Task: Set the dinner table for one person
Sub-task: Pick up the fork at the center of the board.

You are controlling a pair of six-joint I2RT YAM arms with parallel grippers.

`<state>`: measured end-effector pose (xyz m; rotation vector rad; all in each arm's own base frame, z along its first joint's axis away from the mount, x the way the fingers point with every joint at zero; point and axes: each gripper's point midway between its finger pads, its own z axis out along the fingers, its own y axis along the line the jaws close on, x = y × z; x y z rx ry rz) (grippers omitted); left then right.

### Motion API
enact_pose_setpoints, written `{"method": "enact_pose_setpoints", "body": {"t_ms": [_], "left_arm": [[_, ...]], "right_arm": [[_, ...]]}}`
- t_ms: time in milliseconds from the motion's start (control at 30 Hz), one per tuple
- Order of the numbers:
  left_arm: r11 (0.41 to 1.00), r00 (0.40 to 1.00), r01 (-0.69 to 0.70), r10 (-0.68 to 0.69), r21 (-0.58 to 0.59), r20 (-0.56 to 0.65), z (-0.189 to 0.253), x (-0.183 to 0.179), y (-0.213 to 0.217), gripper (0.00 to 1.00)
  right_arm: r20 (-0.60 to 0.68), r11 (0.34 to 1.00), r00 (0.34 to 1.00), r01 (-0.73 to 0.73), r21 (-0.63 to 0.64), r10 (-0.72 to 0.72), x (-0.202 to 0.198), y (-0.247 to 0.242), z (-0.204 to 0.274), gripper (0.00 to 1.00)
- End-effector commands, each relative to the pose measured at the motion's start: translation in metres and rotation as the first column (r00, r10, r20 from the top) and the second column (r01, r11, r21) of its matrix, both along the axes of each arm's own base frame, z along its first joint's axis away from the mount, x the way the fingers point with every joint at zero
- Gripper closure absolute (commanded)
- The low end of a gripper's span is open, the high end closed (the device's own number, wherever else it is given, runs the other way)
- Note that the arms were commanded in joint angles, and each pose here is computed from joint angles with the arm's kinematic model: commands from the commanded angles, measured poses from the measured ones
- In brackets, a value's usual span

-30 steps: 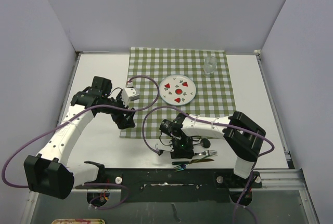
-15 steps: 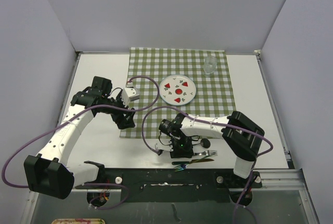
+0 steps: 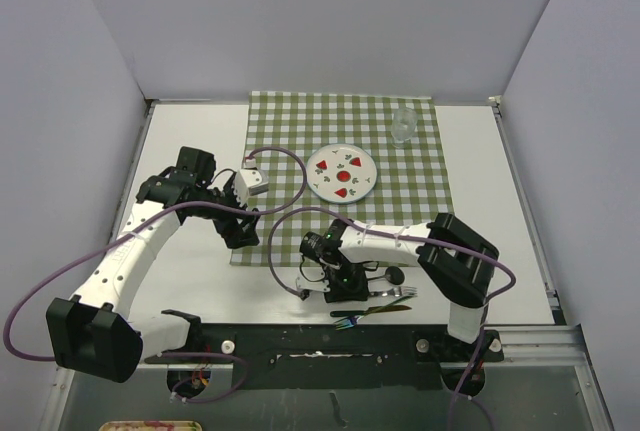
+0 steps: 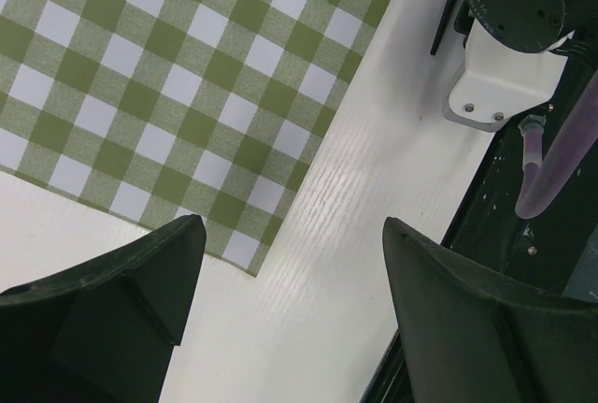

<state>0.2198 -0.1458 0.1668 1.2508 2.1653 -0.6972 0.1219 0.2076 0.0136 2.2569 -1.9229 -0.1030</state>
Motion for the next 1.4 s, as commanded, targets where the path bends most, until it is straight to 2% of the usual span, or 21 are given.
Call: {"method": "enact_pose_setpoints", "body": {"t_ms": [0,133,333,533,1367], "left_arm": [[1.000,0.999,0.025,-0.025,-0.013,0.041,0.011,0.006,-0.004,0.24],[1.000,0.999,0.027,-0.027,-0.013,0.042,0.011,0.006,-0.004,0.24],[1.000,0.999,0.027,-0.027,-0.012,0.040,0.011,0.006,-0.004,0.24],[1.000,0.999,0.028,-0.028,-0.012,0.043,0.011,0.008,-0.005,0.24],[0.999,0.997,0.012,-0.009,-0.031,0.074,0.027,0.021,-0.009,0.24]], "right_arm": [[0.023,1.000,1.000,-0.014,0.011,0.013,0.007,0.010,-0.025,0.75],[0.019,1.000,1.000,-0.012,0.020,0.012,0.007,0.012,-0.023,0.88],[-0.002,0.999,1.000,0.004,0.042,-0.004,0.003,0.018,-0.016,0.97],[-0.018,0.998,1.000,0.008,0.067,-0.007,0.000,0.020,0.002,1.00],[0.036,0.976,0.999,0.022,0.216,-0.030,0.012,0.027,0.072,1.00]]}}
